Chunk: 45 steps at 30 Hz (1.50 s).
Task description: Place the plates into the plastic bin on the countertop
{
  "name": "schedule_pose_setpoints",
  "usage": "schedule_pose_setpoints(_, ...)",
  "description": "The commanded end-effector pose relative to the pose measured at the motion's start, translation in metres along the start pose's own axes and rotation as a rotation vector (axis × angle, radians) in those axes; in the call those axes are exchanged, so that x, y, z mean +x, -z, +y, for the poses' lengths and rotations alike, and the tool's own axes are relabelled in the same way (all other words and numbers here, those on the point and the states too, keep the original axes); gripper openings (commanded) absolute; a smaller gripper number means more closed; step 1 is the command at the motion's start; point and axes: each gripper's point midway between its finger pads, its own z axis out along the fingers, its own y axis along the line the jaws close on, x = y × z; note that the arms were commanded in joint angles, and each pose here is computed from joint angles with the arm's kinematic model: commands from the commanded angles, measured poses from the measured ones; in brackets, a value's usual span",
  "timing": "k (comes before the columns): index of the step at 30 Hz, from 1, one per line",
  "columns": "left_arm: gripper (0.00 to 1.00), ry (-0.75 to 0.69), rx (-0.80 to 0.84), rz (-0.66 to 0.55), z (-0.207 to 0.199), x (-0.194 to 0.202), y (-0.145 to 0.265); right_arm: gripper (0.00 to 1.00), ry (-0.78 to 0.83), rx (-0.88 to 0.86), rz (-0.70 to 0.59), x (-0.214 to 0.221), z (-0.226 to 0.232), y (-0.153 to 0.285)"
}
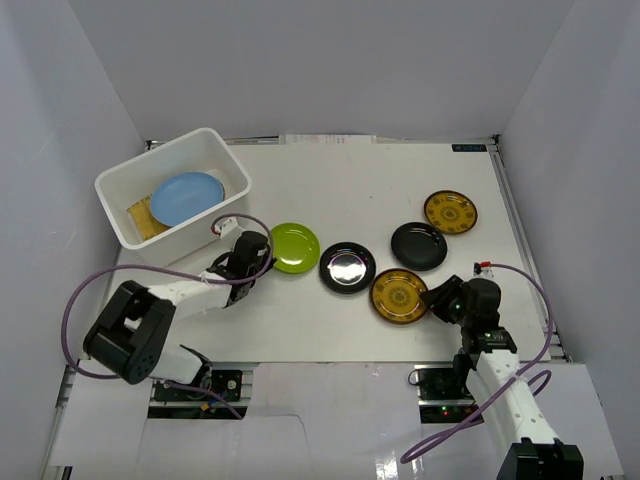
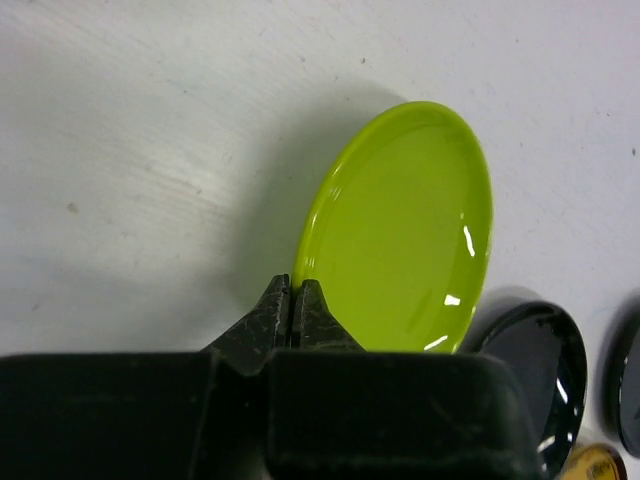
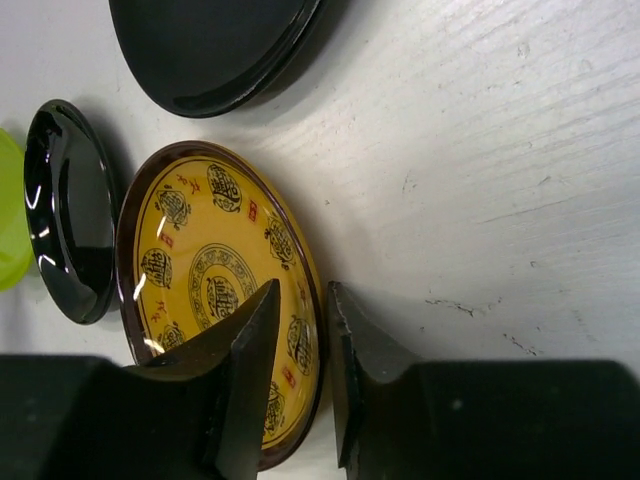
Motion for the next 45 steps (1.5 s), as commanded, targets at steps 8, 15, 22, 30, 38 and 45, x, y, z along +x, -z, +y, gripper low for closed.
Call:
schedule_pose_setpoints(8,0.00,-0.011,0.312,-0.200,-0.078,-0.107,0.120,0.08,-0.004,-0.006,0.021,0.009,-0.002,0.007)
schedule_pose_setpoints(15,0.00,0.009,0.155,-0.350,-0.059,-0.242,0.120,0.08,0.022,-0.085,-0.056,-0.018,0.029,0.025)
schedule_pose_setpoints(22,0.00,0.200,-0.007,-0.322,0.030,-0.296,0.079,0.08,0.080,-0.154,-0.113,-0.042,0.059,0.048)
schedule_pose_setpoints(30,0.00,0.205,-0.230,-0.224,0.092,-0.286,0.025,0.08,0.139,-0.309,-0.182,-0.070,0.110,0.082)
schedule_pose_setpoints(38,0.17,0.195,-0.281,-0.135,0.112,-0.263,-0.001,0.08,0.154,-0.499,-0.183,-0.101,0.174,0.101)
schedule_pose_setpoints(45,0.90,0.187,-0.189,-0.173,0.088,-0.277,0.014,0.08,0.276,-0.608,-0.172,-0.106,0.259,0.101)
